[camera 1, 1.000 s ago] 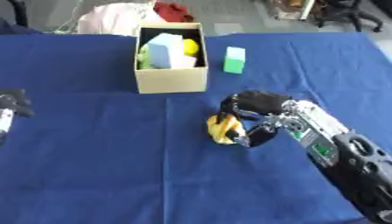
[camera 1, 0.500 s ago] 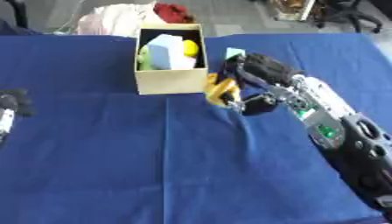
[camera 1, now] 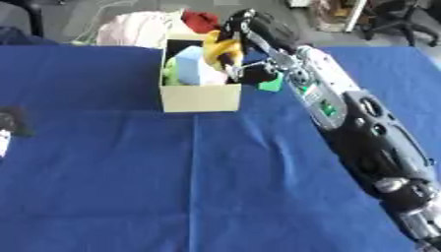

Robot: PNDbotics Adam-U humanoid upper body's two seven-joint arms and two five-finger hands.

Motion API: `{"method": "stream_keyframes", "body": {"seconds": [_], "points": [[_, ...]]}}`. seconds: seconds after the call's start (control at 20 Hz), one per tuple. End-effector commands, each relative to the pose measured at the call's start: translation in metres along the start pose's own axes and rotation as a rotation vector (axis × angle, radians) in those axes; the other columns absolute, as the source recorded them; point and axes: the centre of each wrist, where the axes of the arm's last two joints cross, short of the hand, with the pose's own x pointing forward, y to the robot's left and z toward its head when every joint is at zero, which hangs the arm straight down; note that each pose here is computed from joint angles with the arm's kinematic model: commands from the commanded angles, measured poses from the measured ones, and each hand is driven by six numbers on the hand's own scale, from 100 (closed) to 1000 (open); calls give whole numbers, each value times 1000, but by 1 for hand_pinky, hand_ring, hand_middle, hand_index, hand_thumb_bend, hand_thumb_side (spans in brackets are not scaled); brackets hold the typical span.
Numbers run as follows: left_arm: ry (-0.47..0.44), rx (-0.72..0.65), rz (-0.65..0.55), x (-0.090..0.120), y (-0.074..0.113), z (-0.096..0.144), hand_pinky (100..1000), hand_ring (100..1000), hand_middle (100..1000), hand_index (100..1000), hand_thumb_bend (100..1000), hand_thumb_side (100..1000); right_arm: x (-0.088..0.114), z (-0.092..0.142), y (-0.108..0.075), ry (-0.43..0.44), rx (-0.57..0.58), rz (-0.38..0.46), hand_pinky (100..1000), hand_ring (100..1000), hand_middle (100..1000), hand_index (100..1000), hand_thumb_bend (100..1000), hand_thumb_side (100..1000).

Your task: Pick up objects on the table and place them in the box.

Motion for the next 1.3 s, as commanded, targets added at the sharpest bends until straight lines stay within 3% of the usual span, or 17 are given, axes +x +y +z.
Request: {"method": "stream_keyframes", "body": {"seconds": [0.05, 0.4, 0.45, 0.5, 0.55, 0.65, 0.85, 1.3], "points": [[-39, -5, -3, 10, 2, -5, 892, 613, 607, 765, 100, 711, 0, -10, 7, 21, -9, 18, 620, 383, 342, 450, 100, 100], [-49, -16, 5, 12, 0, -7, 893, 612, 606, 765, 100, 714, -2, -16, 38, 106, -36, 53, 630, 415, 366, 479, 100, 100], [-50, -17, 6, 12, 0, -7, 893, 612, 606, 765, 100, 714, -3, -16, 40, 119, -48, 63, 645, 451, 404, 534, 100, 100], [-50, -17, 7, 12, 0, -8, 893, 612, 606, 765, 100, 714, -3, -16, 42, 129, -56, 74, 645, 451, 404, 534, 100, 100], [-50, -18, 7, 12, 0, -8, 893, 612, 606, 765, 100, 715, -4, -16, 45, 138, -56, 84, 670, 497, 482, 656, 100, 100], [-51, -18, 8, 12, 0, -8, 893, 612, 606, 765, 100, 715, -7, -16, 47, 156, -49, 106, 684, 533, 542, 719, 100, 100], [-51, -17, 9, 12, -1, -8, 893, 612, 606, 765, 100, 715, -12, -14, 44, 201, -79, 125, 664, 502, 491, 664, 100, 100], [-51, -22, 7, 13, 0, -8, 893, 611, 605, 765, 100, 715, -25, -17, 15, 300, -194, 141, 665, 499, 492, 669, 100, 100]]}}
